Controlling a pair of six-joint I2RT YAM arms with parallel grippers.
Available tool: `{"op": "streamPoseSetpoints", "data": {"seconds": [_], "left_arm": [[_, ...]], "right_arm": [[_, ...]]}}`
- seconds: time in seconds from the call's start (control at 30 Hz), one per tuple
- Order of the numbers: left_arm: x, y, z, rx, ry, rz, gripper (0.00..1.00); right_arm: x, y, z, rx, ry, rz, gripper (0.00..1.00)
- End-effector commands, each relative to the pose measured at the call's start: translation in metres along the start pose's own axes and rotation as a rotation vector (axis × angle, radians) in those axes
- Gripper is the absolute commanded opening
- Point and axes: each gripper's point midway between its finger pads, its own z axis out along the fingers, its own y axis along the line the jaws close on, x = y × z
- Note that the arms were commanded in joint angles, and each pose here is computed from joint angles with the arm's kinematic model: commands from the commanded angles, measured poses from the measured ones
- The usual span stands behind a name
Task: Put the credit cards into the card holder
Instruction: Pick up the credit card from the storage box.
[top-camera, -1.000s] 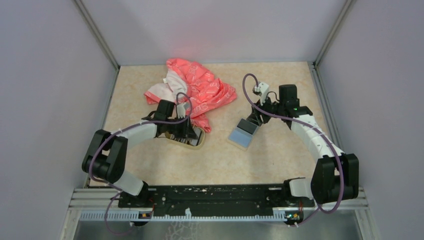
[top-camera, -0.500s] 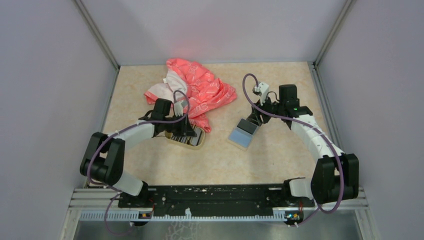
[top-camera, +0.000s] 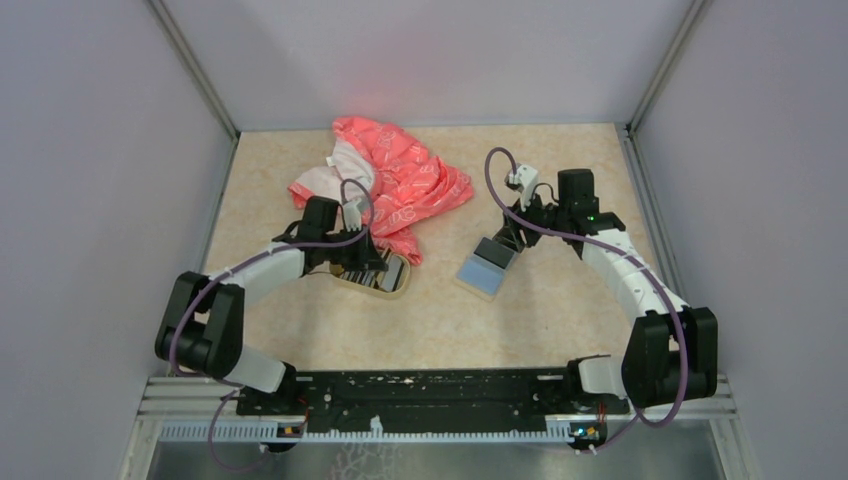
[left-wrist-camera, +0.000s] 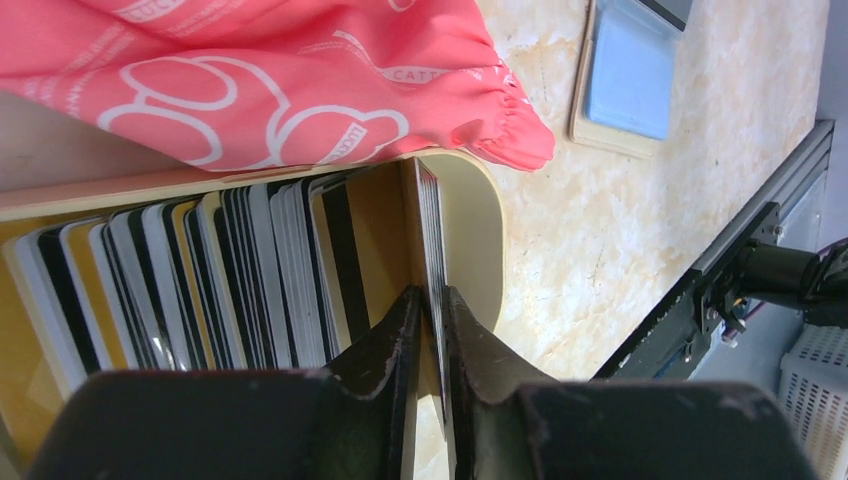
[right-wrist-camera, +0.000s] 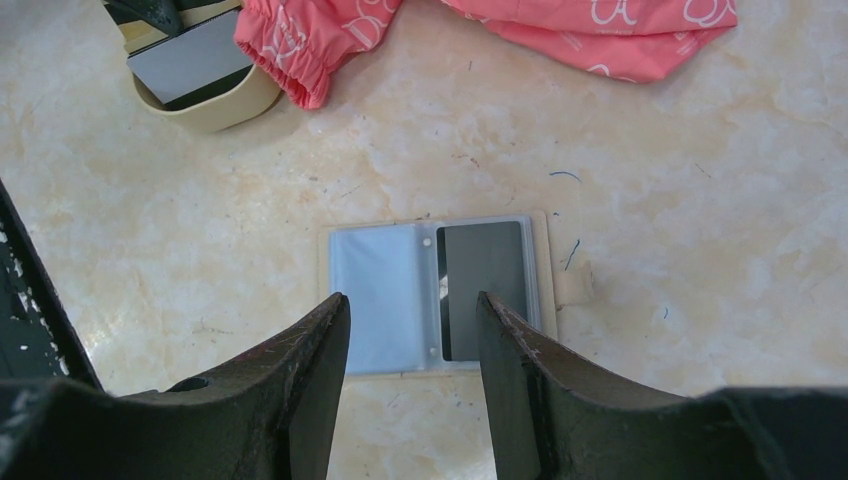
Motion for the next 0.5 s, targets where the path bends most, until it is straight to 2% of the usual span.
{"op": "streamPoseSetpoints", "data": {"seconds": [0.0, 0.13, 0.47], "left_arm": [[-0.008, 0.003, -0.01, -0.035, -0.05, 0.004, 0.16], [-0.012, 0.009, -0.017, -0.091, -0.084, 0.005, 0.11], [-0.023, 0.013, -0.038, -0.177, -0.158, 0.033, 0.08]], "right_arm": [[-0.012, 0.0, -0.004, -0.009, -0.038, -0.034, 0.5], [-0.012, 0.001, -0.003, -0.013, -0.038, -0.034, 0.5], [-0.01, 0.004, -0.002, -0.039, -0.037, -0.041, 0.5]]}}
